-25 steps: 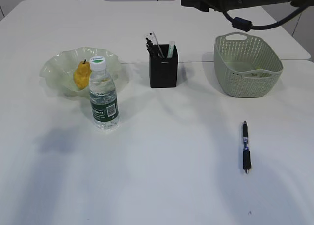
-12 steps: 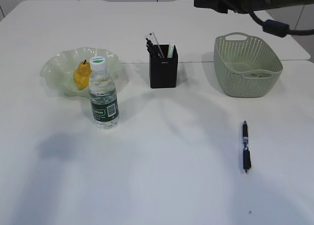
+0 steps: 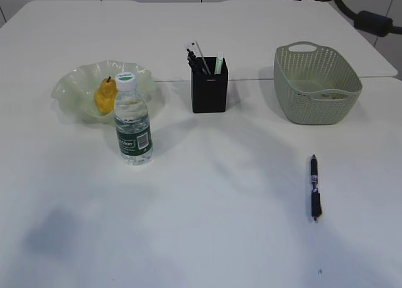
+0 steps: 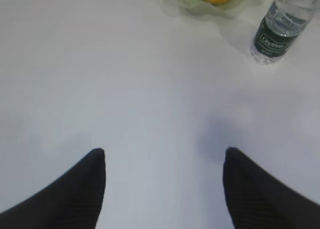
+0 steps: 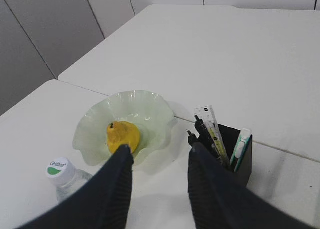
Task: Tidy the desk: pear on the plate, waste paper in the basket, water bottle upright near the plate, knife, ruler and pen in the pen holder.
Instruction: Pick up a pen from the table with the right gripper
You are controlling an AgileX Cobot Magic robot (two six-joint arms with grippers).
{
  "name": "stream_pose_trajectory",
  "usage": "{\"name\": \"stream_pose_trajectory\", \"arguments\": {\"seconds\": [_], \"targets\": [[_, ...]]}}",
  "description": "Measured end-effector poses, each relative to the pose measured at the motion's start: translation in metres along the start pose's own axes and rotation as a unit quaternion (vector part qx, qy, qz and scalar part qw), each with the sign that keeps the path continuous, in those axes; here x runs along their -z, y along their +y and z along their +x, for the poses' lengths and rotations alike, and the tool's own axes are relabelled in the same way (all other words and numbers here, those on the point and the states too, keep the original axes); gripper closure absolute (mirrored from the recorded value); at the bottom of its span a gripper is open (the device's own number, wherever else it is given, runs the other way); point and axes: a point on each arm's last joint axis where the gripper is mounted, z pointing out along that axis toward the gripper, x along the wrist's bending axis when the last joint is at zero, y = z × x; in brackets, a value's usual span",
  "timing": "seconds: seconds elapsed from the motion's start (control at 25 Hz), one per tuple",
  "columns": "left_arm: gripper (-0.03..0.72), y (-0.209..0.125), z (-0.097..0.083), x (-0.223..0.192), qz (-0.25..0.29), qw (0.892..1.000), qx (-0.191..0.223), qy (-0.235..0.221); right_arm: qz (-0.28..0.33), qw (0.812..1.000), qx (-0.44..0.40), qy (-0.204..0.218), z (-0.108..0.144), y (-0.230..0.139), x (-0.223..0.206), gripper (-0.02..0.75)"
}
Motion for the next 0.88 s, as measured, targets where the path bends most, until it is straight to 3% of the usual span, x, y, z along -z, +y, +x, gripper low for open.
{"name": "stream_pose_trajectory", "arguments": {"seconds": [0.12,0.88], "targets": [[0.168,-0.0028,0.001,0.0072,-0.019,1.0,-0.002,0.003,0.0,1.0,0.0,0.003,0.0008,0.0004,0.0006,0.452],[0.167,-0.003,0.0021,0.0068,-0.019,1.0,-0.007,0.009,-0.002,1.0,0.001,0.005,0.002,0.0017,0.0022,0.452]]}}
